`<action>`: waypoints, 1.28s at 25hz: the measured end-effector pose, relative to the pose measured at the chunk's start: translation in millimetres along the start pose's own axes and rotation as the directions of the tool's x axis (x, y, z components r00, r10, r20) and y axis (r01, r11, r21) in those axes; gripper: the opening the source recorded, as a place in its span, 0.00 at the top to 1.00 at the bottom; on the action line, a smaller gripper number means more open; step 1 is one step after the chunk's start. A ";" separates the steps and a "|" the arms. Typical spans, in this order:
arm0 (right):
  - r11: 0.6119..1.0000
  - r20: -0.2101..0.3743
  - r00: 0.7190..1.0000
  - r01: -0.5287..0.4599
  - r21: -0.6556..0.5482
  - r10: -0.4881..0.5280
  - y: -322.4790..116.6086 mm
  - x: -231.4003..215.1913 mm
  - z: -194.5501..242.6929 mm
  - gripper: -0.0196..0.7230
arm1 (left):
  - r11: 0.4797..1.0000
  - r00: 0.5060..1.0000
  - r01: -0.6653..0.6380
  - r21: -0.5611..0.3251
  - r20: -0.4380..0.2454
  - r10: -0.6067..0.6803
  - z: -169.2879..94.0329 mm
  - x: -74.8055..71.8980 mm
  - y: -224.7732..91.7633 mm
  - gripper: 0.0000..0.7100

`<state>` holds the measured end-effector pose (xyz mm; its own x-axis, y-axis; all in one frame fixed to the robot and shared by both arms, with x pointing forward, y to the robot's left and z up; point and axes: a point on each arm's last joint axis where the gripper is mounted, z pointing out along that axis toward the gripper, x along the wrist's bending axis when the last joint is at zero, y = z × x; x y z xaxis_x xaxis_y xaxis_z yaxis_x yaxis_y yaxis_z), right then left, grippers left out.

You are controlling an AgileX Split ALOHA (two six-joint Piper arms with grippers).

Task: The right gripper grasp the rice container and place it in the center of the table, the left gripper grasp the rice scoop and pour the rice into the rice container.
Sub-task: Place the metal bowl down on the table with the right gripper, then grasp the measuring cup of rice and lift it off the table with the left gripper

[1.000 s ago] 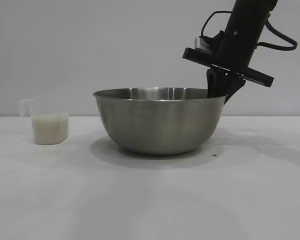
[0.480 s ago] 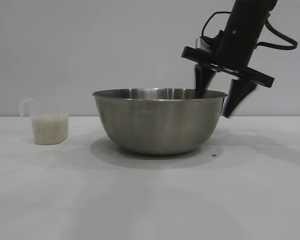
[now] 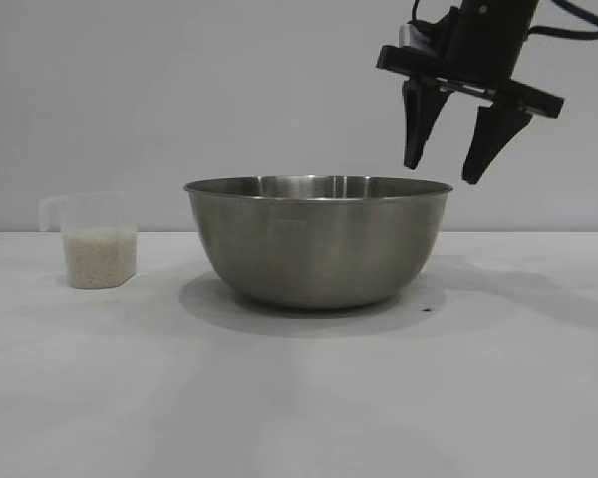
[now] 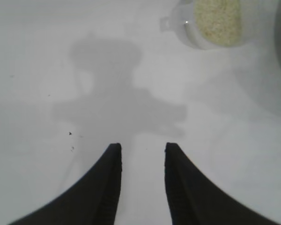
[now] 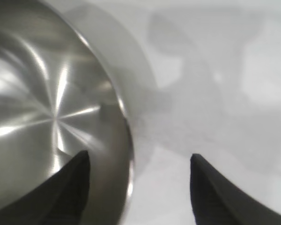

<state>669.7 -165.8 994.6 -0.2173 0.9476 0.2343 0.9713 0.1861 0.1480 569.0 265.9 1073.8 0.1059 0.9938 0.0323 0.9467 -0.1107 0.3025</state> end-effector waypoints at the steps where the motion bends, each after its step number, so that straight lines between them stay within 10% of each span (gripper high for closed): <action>1: 1.000 0.015 1.000 0.002 0.005 -0.002 -1.1 -0.8 -2.7 0.38 | 1.000 1.000 0.001 0.000 0.002 -0.001 0.0 -0.1 0.0 0.70; 13: 1.000 0.243 0.970 0.012 -0.028 -0.005 -4.3 -17.0 -26.2 0.38 | 1.000 1.000 0.006 0.000 0.017 -0.006 0.0 -1.6 0.0 0.70; 32: 0.981 0.265 0.949 -0.141 -0.130 0.172 -11.8 -92.5 -75.3 0.38 | 1.000 1.000 -0.006 0.010 0.024 0.006 0.0 -2.2 -1.0 0.70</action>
<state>671.1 -275.2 1043.6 -0.0139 0.9999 -0.0064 0.9714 0.0151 0.2369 567.9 263.8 1073.4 0.1185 0.9929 0.0110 0.9491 -0.1165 0.2926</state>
